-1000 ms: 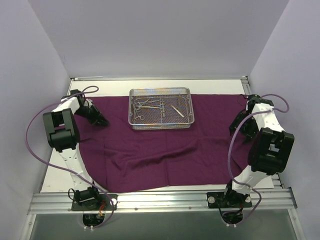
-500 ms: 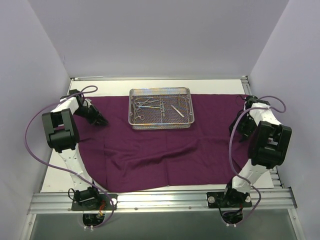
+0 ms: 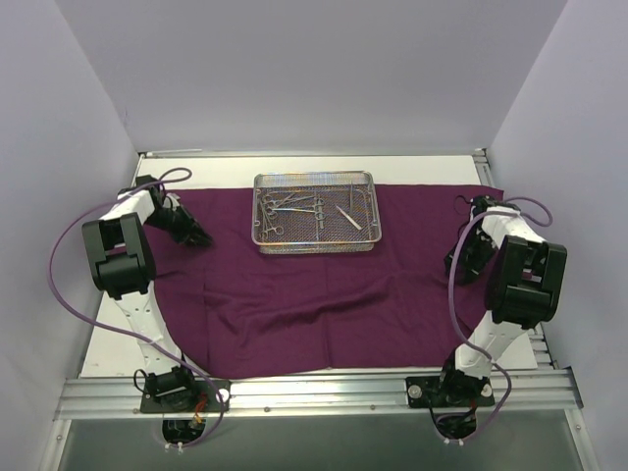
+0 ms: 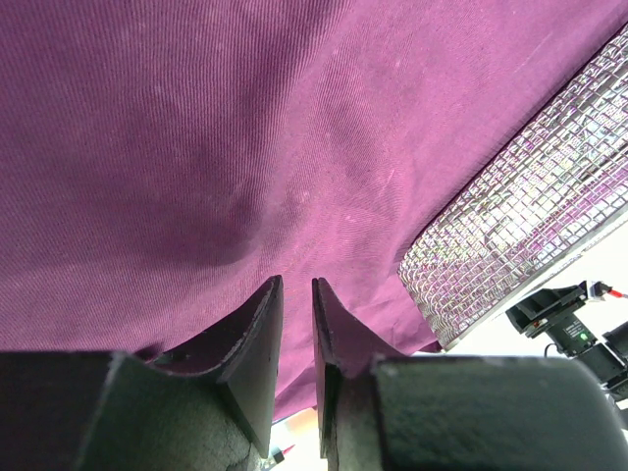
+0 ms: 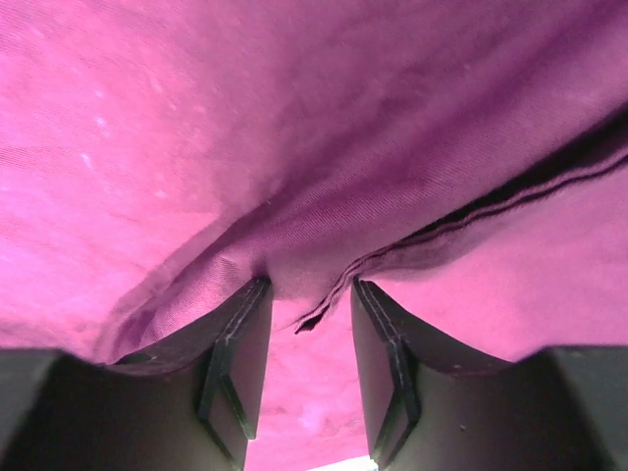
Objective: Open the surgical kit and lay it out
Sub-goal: Smooth out the surgical kit at the center of the board.
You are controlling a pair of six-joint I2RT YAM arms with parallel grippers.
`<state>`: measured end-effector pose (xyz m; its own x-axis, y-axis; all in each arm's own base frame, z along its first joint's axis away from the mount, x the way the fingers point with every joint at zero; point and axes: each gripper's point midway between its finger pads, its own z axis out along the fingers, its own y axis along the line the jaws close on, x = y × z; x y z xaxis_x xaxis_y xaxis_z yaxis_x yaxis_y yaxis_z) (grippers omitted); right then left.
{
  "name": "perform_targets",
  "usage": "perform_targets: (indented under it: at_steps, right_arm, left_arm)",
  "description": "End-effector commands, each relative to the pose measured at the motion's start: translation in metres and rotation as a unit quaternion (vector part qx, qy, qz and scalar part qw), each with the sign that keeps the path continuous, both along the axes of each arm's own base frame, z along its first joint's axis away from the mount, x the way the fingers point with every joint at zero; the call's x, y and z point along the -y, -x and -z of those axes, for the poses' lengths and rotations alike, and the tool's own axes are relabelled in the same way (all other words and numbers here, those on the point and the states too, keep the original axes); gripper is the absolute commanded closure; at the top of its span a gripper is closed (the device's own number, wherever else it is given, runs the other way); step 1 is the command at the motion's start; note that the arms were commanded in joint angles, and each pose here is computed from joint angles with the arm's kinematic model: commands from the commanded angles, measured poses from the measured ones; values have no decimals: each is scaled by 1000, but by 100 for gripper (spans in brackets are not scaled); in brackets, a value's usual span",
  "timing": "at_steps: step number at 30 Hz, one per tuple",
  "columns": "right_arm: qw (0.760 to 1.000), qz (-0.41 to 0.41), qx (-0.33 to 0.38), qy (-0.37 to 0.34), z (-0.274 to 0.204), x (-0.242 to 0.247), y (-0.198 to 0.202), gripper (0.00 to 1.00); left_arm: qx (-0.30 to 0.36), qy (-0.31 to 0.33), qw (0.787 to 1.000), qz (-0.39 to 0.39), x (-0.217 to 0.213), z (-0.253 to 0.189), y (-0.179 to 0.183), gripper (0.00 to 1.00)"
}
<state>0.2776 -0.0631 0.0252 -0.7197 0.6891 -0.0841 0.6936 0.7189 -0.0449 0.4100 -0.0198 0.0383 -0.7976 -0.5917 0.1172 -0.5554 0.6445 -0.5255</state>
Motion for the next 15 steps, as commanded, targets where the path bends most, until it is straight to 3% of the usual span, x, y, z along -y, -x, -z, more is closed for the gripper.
perform_targets:
  at_steps: [1,4,8,15]
  right_arm:
    - [1000,4,-7,4,-13,-3,15,63]
    - [1000,6,-7,4,-13,-4,19,63]
    - [1000,3,3,7,-21,-4,17,53]
    - [1000,-2,-8,24,-21,0,30,54]
  left_arm:
    - [26,1,1000,-2,-6,-11,-13,73]
    - [25,2,1000,1,-5,-10,-13,73]
    - [24,3,1000,1,-5,-10,-14,73]
    - [24,7,1000,1,-4,-8,-15,73]
